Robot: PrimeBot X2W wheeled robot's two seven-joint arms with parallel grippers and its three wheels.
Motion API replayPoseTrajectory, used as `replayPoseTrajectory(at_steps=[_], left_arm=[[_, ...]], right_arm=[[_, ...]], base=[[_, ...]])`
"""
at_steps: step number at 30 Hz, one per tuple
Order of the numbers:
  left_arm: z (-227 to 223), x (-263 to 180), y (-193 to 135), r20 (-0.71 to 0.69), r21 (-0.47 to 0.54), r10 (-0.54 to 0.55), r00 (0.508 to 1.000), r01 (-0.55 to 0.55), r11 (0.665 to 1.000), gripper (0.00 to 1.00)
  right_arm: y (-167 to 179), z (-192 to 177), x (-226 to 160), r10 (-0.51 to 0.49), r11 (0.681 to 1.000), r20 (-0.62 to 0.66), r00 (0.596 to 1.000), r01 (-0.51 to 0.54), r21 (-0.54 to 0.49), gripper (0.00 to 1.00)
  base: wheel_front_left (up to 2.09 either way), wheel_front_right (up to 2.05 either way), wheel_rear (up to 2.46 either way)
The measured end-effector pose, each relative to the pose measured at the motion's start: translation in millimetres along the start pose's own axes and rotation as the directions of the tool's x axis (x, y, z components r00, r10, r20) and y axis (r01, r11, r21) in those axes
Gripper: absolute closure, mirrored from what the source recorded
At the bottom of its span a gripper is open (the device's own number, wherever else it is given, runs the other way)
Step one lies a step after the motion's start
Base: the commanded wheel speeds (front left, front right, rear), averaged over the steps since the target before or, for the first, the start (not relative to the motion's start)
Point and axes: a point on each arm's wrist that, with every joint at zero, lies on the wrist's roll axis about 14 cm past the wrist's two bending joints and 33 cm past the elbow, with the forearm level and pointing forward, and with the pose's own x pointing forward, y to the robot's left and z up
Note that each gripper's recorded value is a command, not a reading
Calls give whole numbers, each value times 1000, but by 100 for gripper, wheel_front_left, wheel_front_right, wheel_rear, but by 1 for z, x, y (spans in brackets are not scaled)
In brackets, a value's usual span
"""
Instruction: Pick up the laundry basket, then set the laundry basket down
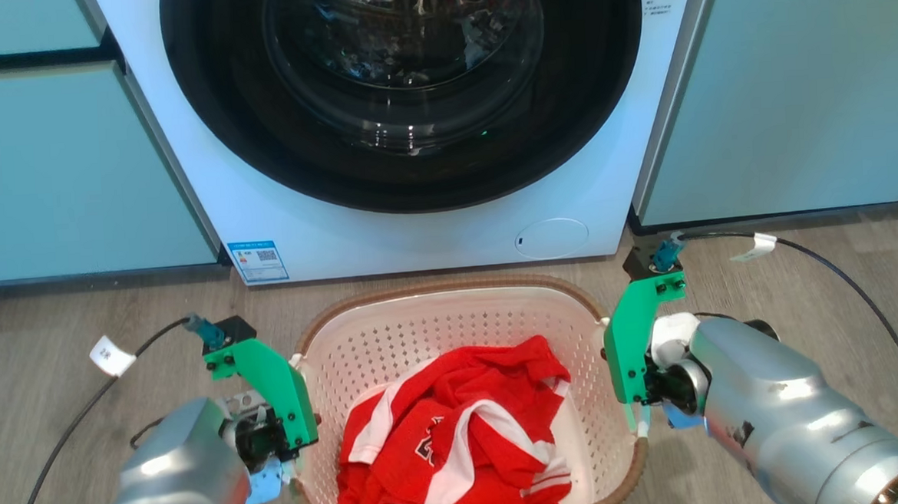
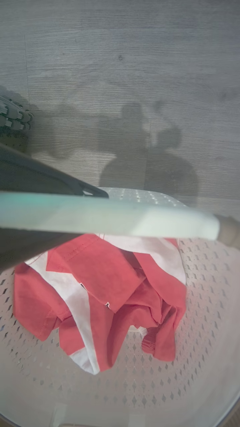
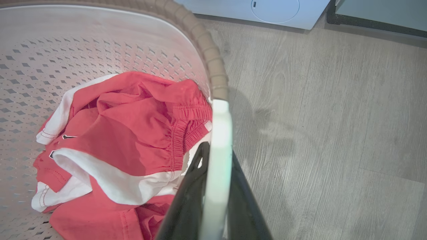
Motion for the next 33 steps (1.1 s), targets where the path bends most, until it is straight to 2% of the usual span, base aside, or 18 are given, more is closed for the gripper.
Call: replayPoseTrajectory(at_steps=[33], left_arm=[[-10, 2, 1, -24, -1, 2, 1000, -2, 1000, 100]], right_arm=[[0, -12, 0, 9, 1000, -25, 1000, -9, 26, 100]], base=[[0, 0, 0]])
